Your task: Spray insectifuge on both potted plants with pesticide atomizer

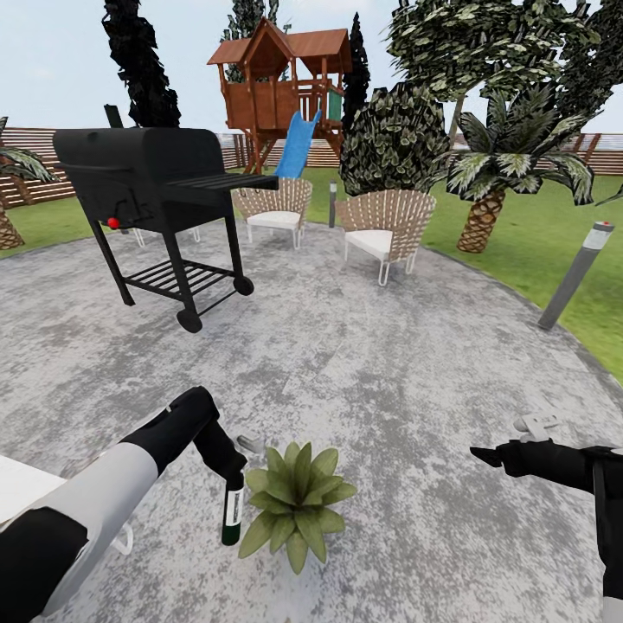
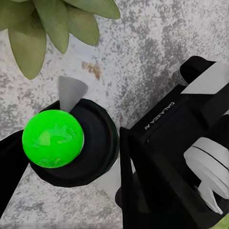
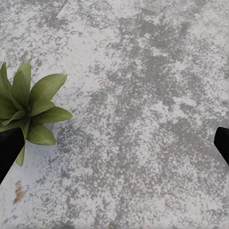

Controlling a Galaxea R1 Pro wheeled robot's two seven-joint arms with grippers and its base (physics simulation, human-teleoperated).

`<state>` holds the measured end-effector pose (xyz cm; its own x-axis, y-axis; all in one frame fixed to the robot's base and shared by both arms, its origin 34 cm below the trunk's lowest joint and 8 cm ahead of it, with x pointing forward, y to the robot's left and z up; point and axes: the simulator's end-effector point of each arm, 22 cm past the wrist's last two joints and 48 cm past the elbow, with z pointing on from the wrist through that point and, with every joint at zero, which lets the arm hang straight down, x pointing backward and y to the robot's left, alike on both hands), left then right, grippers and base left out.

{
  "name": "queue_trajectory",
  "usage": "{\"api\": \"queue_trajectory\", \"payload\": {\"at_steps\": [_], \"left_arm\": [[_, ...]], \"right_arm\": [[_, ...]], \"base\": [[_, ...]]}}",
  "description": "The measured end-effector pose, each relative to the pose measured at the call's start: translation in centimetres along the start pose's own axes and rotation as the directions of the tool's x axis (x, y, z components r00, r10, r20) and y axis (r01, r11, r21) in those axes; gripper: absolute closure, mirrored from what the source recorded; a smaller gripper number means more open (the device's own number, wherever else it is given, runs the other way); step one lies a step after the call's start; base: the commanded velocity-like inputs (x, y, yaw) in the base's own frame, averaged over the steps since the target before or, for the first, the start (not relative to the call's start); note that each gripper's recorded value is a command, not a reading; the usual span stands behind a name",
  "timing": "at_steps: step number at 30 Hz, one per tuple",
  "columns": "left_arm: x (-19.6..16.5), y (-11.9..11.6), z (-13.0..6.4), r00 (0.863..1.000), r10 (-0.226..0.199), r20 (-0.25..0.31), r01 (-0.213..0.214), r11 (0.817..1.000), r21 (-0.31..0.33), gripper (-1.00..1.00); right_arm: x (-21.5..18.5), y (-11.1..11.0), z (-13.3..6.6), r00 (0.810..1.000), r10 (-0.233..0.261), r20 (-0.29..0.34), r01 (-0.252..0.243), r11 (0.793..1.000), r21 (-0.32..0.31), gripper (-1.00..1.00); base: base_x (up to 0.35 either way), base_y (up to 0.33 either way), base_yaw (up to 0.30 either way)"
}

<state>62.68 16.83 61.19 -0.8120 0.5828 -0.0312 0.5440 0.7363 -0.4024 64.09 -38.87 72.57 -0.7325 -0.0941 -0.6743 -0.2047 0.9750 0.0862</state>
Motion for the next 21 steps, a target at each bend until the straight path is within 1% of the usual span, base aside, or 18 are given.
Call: {"api": "queue_trajectory", "payload": {"at_steps": [4,8,9,10,14,18,21], "left_arm": [[0.2,0.1,0.1,1.000,0.005,-0.010,-0.005,1.000,-0.006,1.00],[1.3,-0.1,1.2,0.998,0.023,-0.052,-0.024,1.000,-0.017,1.00],[1.3,-0.1,1.2,0.998,0.023,-0.052,-0.024,1.000,-0.017,1.00],[1.6,-0.2,1.6,0.998,0.027,-0.064,-0.028,0.999,-0.018,1.00],[3.3,-0.5,3.2,0.992,0.041,-0.116,-0.044,0.999,-0.019,1.00],[4.2,-0.6,3.9,0.990,0.044,-0.136,-0.047,0.999,-0.019,1.00],[4.7,-0.6,4.2,0.988,0.044,-0.146,-0.047,0.999,-0.017,1.00]], "right_arm": [[0.0,0.0,0.0,1.000,0.000,0.000,0.000,1.000,0.000,-1.00],[0.0,0.0,0.0,1.000,-0.001,0.000,0.001,1.000,0.000,-1.00],[0.0,0.0,0.0,1.000,-0.001,0.000,0.001,1.000,0.000,-1.00],[0.0,0.0,0.0,1.000,-0.001,0.000,0.001,1.000,0.000,-1.00],[0.0,0.0,0.0,1.000,-0.001,0.000,0.001,1.000,0.001,-1.00],[0.0,-0.1,0.0,1.000,-0.001,0.000,0.001,1.000,0.001,-1.00],[0.0,-0.1,-0.1,1.000,-0.003,0.001,0.003,1.000,0.001,-1.00]], "base": [[0.014,0.000,0.000],[0.053,0.000,-0.025],[0.062,0.000,-0.062],[0.065,0.000,-0.086],[0.072,0.000,-0.154],[0.092,0.024,-0.204],[0.135,0.084,-0.103]]}}
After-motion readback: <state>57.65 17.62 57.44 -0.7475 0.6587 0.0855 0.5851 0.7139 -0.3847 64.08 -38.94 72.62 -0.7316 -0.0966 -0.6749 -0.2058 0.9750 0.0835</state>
